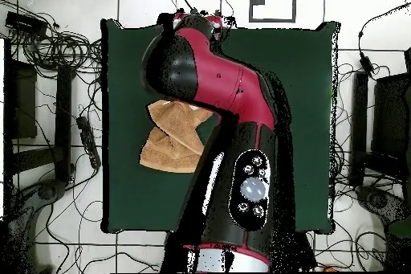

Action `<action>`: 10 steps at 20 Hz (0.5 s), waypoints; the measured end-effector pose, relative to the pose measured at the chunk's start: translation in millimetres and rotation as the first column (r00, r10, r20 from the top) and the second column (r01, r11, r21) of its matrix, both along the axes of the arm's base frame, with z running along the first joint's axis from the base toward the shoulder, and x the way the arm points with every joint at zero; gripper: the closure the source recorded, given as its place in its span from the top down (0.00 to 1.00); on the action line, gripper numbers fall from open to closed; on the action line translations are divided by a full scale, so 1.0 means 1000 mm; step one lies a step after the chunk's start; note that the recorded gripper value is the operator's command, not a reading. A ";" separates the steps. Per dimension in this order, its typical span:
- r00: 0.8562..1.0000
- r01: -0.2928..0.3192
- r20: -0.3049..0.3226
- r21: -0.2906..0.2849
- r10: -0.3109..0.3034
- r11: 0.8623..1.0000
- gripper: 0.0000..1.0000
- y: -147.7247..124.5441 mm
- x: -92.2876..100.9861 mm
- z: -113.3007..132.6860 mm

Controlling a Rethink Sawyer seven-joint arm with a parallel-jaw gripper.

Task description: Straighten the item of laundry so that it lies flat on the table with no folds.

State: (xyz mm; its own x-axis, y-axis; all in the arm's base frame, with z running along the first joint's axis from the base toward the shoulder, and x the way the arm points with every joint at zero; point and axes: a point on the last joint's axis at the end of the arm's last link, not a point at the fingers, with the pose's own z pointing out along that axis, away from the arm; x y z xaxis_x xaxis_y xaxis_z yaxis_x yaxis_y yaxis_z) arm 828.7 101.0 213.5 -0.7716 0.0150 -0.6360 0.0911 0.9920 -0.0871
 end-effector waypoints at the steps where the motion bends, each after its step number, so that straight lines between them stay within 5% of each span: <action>1: 1.000 0.000 0.004 0.002 0.000 1.000 1.00 0.001 0.000 -0.001; 10: 0.999 -0.004 0.033 0.020 0.003 1.000 1.00 0.013 0.000 -0.008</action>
State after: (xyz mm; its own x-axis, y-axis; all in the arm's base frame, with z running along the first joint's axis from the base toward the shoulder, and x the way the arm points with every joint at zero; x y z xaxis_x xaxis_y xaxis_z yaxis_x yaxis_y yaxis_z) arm 829.1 113.5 205.4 -0.7501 0.0256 -0.6608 0.0900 0.9939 -0.0637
